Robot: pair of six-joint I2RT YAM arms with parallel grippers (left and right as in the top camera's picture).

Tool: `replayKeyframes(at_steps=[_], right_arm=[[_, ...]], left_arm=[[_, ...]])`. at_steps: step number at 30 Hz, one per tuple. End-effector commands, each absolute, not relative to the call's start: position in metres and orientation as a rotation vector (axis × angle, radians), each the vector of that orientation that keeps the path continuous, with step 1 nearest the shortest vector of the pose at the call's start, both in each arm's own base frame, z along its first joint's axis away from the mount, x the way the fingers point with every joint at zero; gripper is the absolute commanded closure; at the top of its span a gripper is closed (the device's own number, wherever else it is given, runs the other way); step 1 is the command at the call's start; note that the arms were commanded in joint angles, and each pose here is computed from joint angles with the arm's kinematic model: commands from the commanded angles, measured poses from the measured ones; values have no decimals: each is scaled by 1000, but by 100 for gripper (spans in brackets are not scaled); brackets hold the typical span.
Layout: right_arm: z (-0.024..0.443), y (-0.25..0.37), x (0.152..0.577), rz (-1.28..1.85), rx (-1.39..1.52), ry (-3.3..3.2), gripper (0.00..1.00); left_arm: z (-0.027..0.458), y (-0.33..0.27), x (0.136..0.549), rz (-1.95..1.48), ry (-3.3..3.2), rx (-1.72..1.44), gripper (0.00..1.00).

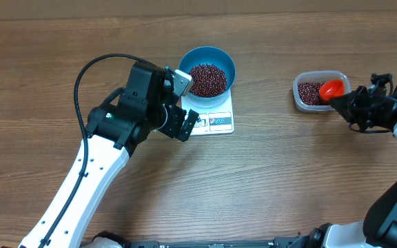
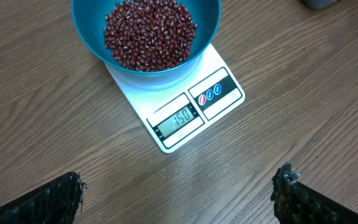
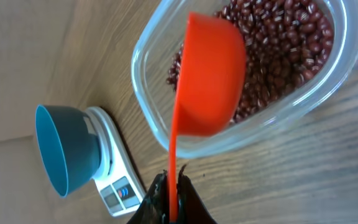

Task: Scoop item into bowl and weigh 150g on scale
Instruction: 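Lower the red scoop into the bean tub with the right gripper, then open the right gripper to release the scoop in the tub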

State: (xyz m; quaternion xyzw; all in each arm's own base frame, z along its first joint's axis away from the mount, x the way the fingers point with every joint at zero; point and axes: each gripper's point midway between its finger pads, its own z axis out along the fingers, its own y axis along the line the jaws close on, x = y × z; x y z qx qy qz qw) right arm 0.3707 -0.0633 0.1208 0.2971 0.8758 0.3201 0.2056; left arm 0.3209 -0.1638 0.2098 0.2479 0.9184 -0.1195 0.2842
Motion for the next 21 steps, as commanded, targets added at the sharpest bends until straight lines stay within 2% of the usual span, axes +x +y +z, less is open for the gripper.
replayKeyframes(at_steps=[1, 5, 14, 17, 19, 21], right_arm=[[118, -55, 374, 912, 821, 2429, 95], [112, -59, 377, 854, 907, 2427, 91], [113, -59, 384, 840, 951, 2401, 87], [113, -59, 384, 842, 956, 2401, 80], [113, -58, 383, 851, 980, 2400, 71], [113, -57, 383, 855, 975, 2402, 65]], left_arm=[[211, -163, 321, -318, 2455, 645, 0], [211, -163, 321, -318, 2455, 645, 0], [211, -163, 321, -318, 2455, 645, 1], [211, -163, 321, -318, 2455, 645, 0], [211, -163, 321, -318, 2455, 645, 0], [211, -163, 321, -318, 2455, 645, 0]])
